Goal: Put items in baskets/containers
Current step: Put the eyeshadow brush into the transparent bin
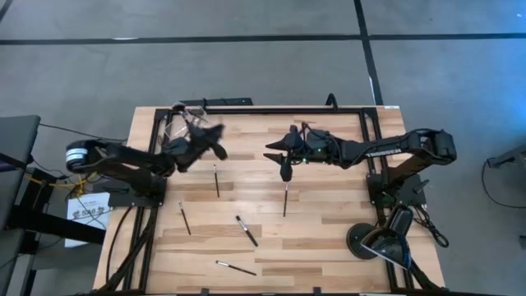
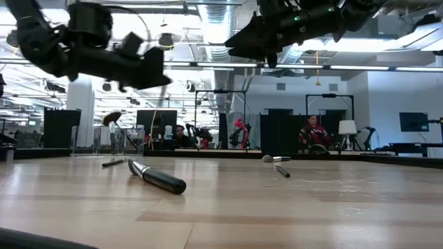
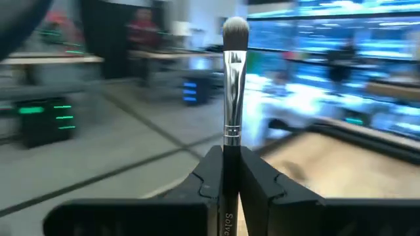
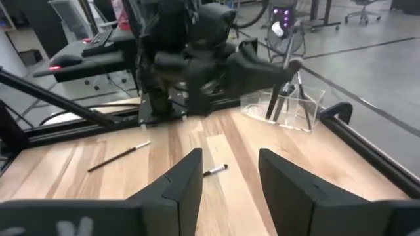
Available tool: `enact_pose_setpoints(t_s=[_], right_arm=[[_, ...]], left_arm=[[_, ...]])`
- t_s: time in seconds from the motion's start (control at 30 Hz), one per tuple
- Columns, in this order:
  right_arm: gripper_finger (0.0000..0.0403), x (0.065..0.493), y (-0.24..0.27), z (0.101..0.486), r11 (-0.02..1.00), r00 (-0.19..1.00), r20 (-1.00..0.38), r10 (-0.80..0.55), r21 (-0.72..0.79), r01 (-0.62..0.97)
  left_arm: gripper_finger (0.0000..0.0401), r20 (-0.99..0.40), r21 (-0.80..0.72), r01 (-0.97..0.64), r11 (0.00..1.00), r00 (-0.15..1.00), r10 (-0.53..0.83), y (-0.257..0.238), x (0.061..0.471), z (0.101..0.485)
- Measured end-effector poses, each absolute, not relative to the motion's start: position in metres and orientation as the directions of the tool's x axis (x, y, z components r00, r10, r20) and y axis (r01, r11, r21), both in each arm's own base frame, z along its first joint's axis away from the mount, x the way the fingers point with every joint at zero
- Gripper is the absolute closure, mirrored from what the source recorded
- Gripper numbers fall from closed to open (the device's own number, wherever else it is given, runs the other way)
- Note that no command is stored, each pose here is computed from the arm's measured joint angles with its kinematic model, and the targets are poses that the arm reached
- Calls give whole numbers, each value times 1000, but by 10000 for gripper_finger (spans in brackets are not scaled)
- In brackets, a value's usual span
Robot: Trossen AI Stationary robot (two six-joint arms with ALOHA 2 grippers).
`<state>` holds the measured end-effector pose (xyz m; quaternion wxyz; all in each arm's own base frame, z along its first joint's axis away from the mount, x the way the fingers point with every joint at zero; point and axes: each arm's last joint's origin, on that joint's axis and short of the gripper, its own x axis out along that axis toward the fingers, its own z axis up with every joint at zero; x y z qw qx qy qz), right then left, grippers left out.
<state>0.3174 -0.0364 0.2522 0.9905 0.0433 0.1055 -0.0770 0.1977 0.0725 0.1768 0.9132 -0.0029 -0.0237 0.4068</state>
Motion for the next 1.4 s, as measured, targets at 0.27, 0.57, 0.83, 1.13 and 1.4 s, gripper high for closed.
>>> enact_pose_setpoints(t_s=[0.27,0.57,0.83,1.13,1.4], right_arm=[[291,318,-36,252,984,967,-212,-143,70,161],[295,318,-36,252,985,967,-212,-143,69,160],[295,318,-36,252,985,965,-220,-142,62,159],[295,317,-36,249,985,960,-242,-141,60,160],[295,317,-36,249,986,959,-246,-141,57,159]], left_arm=[[373,30,-92,-905,415,414,910,102,149,164],[373,3,-138,-952,275,277,961,118,125,154],[372,1,-131,-969,210,211,977,125,117,153],[372,-3,-127,-979,161,163,987,129,108,151],[371,-19,-89,-984,153,155,988,129,106,147]])
